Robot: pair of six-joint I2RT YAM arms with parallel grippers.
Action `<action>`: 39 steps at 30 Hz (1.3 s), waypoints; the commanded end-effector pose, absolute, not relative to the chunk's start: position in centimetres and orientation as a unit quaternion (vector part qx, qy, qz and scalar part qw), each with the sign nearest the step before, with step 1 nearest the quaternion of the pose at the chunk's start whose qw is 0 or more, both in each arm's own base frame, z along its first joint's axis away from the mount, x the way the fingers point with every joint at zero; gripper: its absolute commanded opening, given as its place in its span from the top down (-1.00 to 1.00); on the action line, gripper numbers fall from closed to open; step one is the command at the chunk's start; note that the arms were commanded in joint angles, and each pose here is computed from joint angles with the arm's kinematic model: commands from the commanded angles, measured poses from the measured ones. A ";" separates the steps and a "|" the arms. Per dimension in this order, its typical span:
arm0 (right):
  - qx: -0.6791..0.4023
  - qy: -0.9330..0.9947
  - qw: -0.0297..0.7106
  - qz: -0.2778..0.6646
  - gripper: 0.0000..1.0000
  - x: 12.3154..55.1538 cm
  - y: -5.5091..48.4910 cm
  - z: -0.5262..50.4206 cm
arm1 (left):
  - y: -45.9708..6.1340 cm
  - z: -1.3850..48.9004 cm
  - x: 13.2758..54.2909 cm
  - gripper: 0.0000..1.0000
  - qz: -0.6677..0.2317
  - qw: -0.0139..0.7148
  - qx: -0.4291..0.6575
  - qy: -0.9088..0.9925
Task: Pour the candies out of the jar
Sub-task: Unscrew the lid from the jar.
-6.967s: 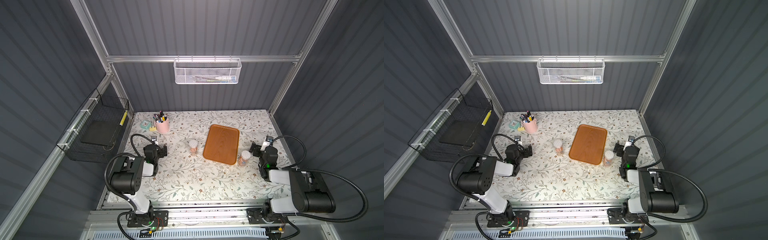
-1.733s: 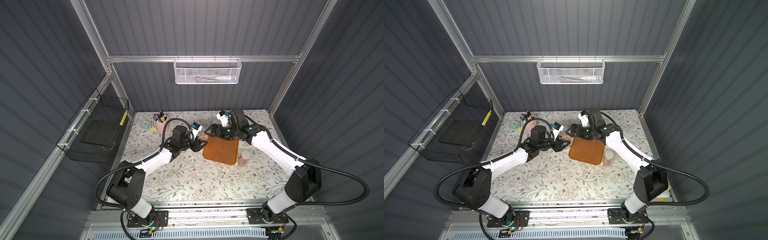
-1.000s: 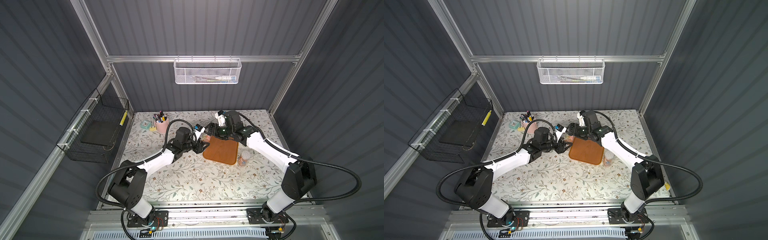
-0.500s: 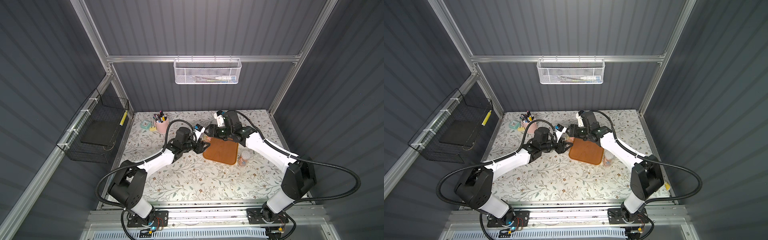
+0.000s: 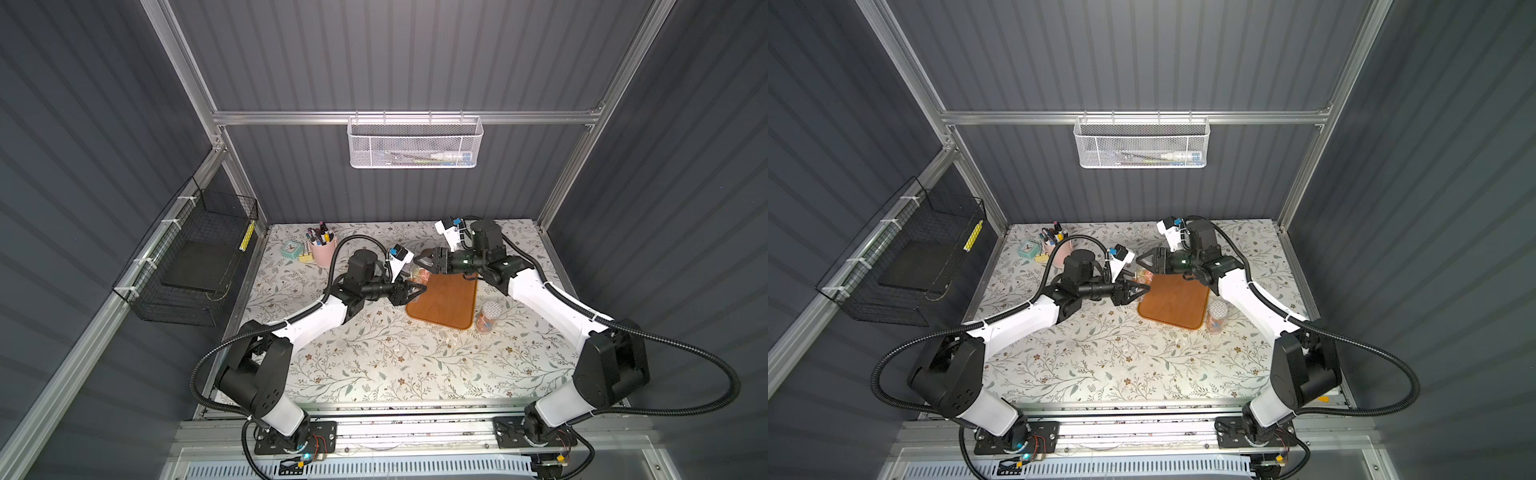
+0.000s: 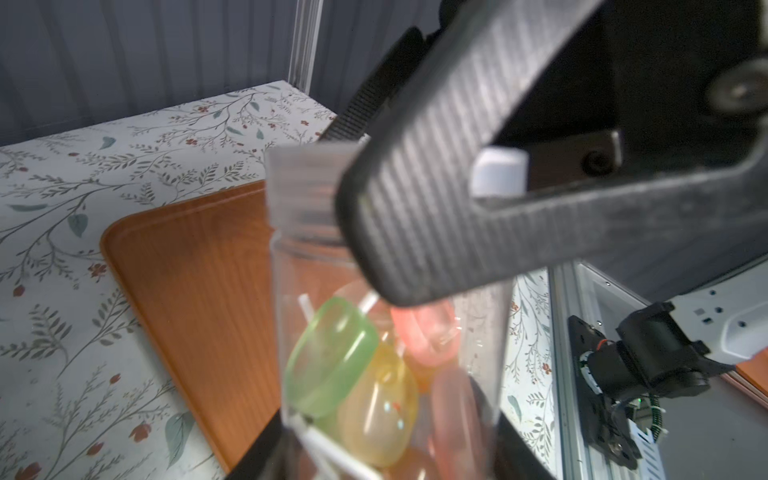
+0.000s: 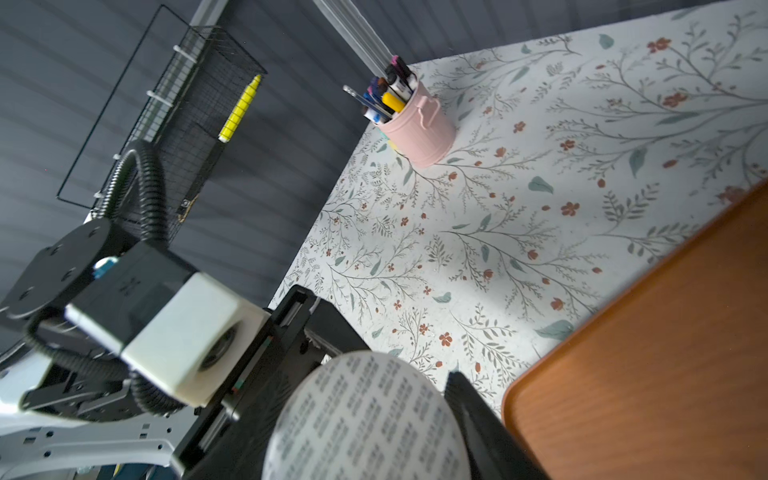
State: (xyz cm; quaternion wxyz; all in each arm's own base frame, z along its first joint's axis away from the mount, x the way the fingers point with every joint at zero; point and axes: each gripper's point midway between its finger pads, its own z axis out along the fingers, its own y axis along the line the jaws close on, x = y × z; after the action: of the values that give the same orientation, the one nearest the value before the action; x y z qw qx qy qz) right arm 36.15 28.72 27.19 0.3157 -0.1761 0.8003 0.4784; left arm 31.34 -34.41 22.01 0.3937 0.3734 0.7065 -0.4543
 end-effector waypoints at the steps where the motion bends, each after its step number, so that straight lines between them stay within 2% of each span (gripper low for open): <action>1: -0.295 0.700 0.325 0.563 -0.04 31.4 31.0 33.2 | -36.3 23.3 29.2 1.00 -0.515 0.365 0.409 0.659; 6: -0.304 0.689 0.328 0.571 -0.09 30.8 30.9 33.6 | -36.3 23.3 29.8 1.00 -0.508 0.373 0.397 0.667; 9: -0.287 0.703 0.329 0.562 -0.21 31.4 30.7 33.3 | -36.0 22.6 30.7 1.00 -0.482 0.377 0.387 0.690; 12: -0.204 0.765 0.324 0.517 -0.41 34.1 29.8 31.7 | -35.4 21.9 31.8 1.00 -0.448 0.391 0.371 0.713; 14: -0.164 0.788 0.324 0.497 -0.45 35.0 29.2 30.6 | -34.8 21.9 32.4 1.00 -0.428 0.411 0.359 0.720; 23: -0.100 0.831 0.340 0.429 -0.39 35.7 28.5 28.2 | -33.9 21.5 33.9 1.00 -0.367 0.459 0.326 0.741; 34: -0.092 0.857 0.345 0.372 -0.32 36.4 28.1 27.0 | -33.7 21.1 33.8 1.00 -0.350 0.456 0.321 0.752; 39: -0.087 0.857 0.358 0.359 -0.21 37.0 27.8 27.4 | -33.8 20.7 34.0 1.00 -0.348 0.448 0.322 0.758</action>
State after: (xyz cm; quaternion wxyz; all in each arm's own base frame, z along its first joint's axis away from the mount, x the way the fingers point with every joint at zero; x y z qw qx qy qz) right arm 36.85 27.46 25.50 0.3408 -0.0787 0.8662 0.3568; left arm 33.77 -34.17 20.39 0.4428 0.3248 0.7543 -0.3598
